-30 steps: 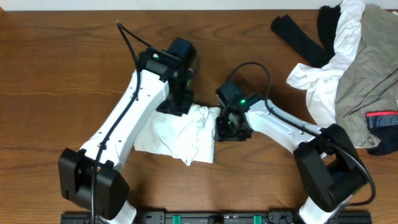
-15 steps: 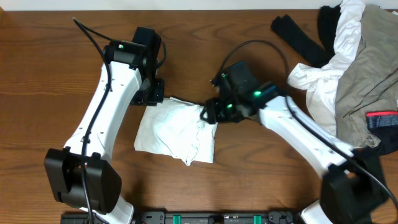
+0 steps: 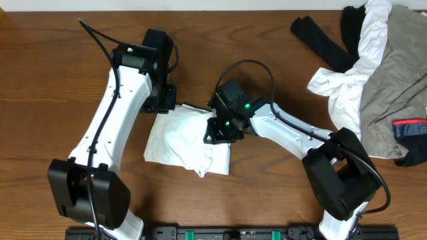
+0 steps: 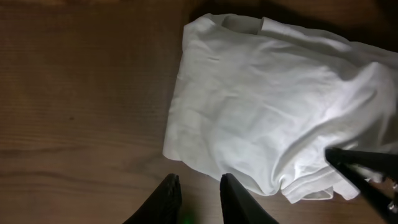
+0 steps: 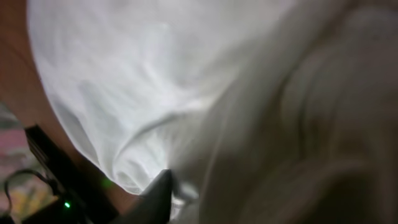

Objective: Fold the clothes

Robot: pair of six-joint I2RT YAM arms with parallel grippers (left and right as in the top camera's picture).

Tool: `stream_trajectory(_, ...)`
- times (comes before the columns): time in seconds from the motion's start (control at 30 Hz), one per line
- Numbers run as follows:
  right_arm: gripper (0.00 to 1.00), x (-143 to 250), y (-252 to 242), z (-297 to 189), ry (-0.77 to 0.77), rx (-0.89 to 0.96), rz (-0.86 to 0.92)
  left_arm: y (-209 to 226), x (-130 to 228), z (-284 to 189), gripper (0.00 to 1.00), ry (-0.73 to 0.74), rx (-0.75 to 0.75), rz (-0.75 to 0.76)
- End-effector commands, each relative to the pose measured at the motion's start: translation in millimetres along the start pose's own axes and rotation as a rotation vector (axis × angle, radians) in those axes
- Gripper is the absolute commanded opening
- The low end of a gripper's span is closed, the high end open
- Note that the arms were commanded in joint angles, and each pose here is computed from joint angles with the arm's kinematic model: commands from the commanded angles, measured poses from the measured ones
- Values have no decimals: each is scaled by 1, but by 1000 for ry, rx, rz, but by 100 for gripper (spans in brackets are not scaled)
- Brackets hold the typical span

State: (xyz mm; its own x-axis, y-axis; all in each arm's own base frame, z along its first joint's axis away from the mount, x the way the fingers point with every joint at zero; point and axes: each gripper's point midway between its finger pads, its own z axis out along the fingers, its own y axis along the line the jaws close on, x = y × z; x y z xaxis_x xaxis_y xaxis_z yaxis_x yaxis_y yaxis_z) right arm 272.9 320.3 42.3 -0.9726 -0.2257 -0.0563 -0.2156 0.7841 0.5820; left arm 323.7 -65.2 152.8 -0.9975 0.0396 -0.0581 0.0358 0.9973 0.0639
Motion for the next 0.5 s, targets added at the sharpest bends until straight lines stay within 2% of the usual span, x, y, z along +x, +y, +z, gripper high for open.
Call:
stream_trajectory(0.0,1,3,7,2,18,-36,-11,3,-1,-5,25,-19,-10,-6)
stream_trajectory(0.1,1,2,18,-11,25,-76,-35,3,-1,-5,25,-20,-11,-6)
stream_trajectory(0.23,1,-11,17,-48,-65,-1,-44,3,-1,-5,25,-20,-11,-6)
stream_trajectory(0.33,1,-18,10,-75,-128,37,-26,3,-1,-5,25,-20,-12,-6)
stream_trajectory(0.47,1,-11,-11,-81,-103,99,35,3,-1,-5,25,-20,-11,-6)
